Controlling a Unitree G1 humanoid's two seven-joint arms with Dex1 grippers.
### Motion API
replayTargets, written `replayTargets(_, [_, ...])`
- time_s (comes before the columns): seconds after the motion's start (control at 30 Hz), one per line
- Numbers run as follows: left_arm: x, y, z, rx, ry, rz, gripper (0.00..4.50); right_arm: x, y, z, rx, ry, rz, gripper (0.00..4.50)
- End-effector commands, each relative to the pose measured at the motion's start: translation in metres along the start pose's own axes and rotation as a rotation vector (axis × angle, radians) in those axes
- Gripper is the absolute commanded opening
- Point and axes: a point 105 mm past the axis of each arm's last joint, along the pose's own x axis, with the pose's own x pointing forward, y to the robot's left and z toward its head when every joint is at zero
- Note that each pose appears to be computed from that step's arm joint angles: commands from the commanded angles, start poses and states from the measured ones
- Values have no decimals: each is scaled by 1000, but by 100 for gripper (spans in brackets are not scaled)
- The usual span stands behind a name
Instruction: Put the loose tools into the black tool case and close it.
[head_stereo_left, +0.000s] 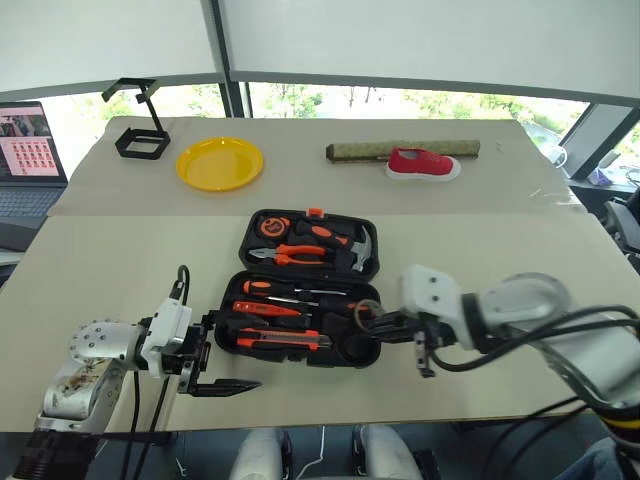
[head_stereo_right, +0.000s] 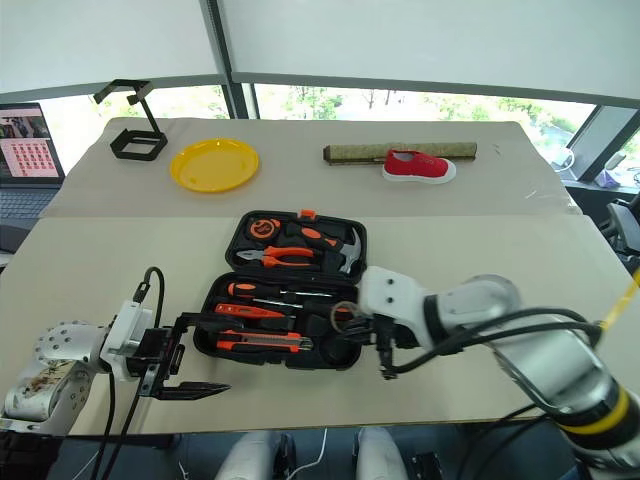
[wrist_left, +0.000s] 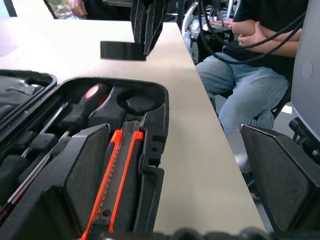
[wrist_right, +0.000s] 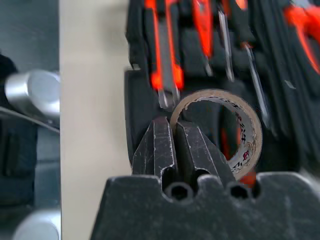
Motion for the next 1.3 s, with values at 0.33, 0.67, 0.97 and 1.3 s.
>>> replayTargets(0.33, [-22,-6,3,20,44,119,450,12,8,-31,75,237,100,2])
replayTargets(0.67, [-44,17,6,-53,26,298,450,10,1,-21,45,211,140,195])
replayTargets(0.97, [-75,72,-5,-119,70,693,450,-38,-10,-5,119,-61,154,304])
replayTargets(1.3, [-70,131,-35,-120,200,895,136,-38,-92,-74,102,21,-389,60])
